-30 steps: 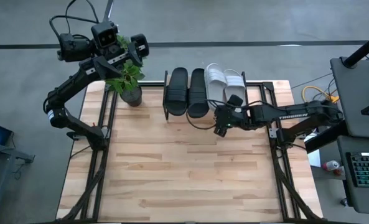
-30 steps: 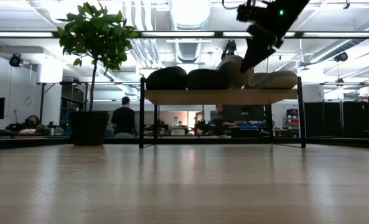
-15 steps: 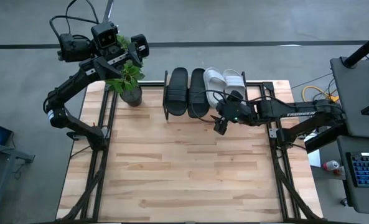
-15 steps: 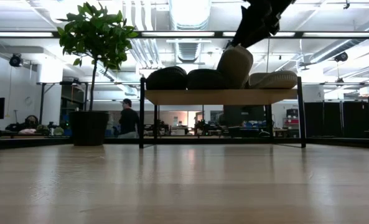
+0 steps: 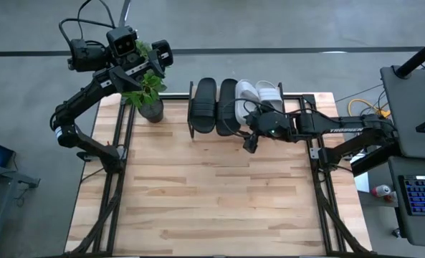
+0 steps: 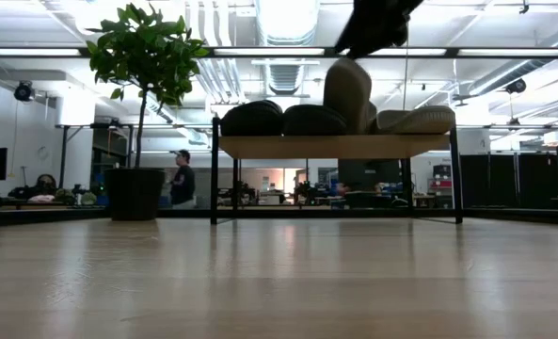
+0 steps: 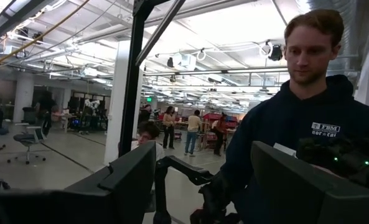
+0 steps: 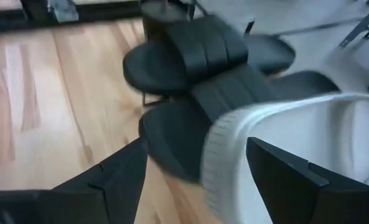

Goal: Pick and place slides into the shelf
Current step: Put the gray slide on the shelf

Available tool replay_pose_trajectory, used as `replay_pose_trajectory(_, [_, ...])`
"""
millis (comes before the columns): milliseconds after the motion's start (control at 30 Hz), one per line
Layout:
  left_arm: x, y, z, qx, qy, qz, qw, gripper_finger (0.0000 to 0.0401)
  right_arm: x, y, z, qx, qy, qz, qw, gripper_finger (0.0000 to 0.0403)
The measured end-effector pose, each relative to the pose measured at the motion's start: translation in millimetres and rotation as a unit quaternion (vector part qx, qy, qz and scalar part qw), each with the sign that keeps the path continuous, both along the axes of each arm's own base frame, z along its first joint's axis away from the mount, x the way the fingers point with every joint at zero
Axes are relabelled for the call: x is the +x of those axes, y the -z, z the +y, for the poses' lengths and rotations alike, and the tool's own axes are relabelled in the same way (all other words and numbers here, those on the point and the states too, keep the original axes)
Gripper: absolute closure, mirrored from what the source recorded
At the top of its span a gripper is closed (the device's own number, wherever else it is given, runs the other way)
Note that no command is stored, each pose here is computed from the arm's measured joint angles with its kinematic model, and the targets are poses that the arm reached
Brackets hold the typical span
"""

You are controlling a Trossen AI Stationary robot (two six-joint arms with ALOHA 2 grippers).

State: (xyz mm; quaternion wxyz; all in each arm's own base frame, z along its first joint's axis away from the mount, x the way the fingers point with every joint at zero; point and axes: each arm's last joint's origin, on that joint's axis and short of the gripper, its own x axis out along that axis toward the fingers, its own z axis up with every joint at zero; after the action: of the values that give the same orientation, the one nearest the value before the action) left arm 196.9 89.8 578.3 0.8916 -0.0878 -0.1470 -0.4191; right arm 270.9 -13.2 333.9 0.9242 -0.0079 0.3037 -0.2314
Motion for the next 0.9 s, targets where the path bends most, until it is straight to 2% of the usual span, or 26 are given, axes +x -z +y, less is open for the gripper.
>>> replay_pose_trajectory(167, [0, 0, 0, -0.001, 0.001, 0.001, 1.0, 0.0154, -13, 14, -1, 0.012, 0.018, 0.092, 0.996, 0.0151])
replay_pose_trajectory(300, [1, 0, -1, -0.001, 0.003, 0.001, 1.0, 0.0154, -21, 20, -2, 0.017, 0.045, 0.129, 0.99, 0.0161])
replay_pose_trajectory(600, [3, 2, 1, -0.002, 0.002, 0.003, 1.0, 0.0154, -13, 2, -2, 0.008, 0.045, 0.063, 0.997, 0.0172])
replay_pose_trajectory(900, [3, 2, 0, -0.004, 0.002, 0.001, 1.0, 0.0154, -9, -1, -3, -0.005, 0.034, 0.05, 0.998, 0.0174])
